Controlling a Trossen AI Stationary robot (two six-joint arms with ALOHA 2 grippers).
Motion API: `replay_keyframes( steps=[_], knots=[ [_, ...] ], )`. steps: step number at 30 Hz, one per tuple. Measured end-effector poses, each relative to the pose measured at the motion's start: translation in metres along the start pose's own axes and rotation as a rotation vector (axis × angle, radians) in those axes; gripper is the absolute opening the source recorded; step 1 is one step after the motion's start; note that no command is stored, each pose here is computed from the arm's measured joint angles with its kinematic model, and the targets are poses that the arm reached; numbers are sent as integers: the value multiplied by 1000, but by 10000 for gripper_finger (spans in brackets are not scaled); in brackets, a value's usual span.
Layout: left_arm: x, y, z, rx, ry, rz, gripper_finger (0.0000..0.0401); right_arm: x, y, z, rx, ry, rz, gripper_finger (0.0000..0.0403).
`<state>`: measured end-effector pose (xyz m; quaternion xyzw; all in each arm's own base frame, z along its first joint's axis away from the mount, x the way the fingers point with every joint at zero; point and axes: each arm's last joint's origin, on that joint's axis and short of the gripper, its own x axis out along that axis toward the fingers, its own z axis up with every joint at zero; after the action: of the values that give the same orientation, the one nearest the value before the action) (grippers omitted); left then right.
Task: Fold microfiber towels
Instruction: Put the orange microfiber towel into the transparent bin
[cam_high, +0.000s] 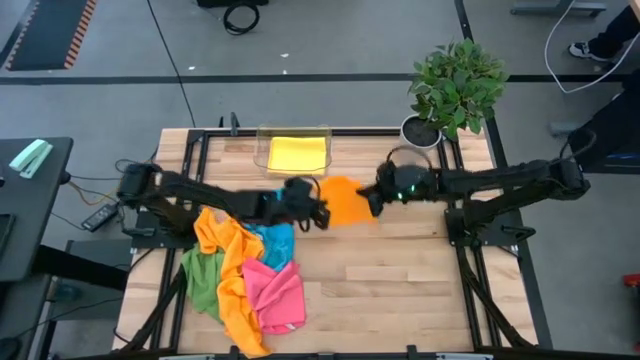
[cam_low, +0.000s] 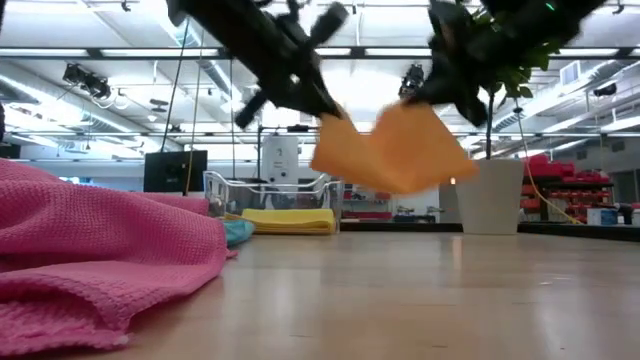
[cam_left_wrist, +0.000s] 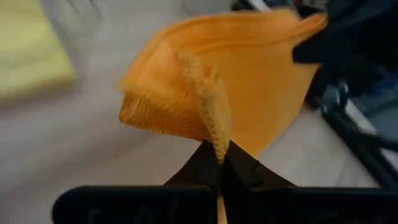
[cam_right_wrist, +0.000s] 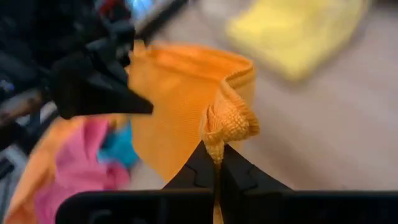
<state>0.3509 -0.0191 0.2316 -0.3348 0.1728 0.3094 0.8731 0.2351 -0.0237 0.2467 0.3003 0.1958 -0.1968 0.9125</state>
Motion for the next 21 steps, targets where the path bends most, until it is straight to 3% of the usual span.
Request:
replay_keyframes(
  steps=[4,9,15,21],
  knots=[
    [-18,17,28,3,-3,78,9,3,6,50,-74,-117,-15,4],
    [-36,43,62,-15,-31,180,9,32,-1,95,-83,-122,-28,3],
    [-40,86,103,54,-55,329,9,89,-7,122,-130,-53,-33,3],
    [-29,138,133,158,69,389,9,138,-28,134,-75,-3,-120,3]
  ],
)
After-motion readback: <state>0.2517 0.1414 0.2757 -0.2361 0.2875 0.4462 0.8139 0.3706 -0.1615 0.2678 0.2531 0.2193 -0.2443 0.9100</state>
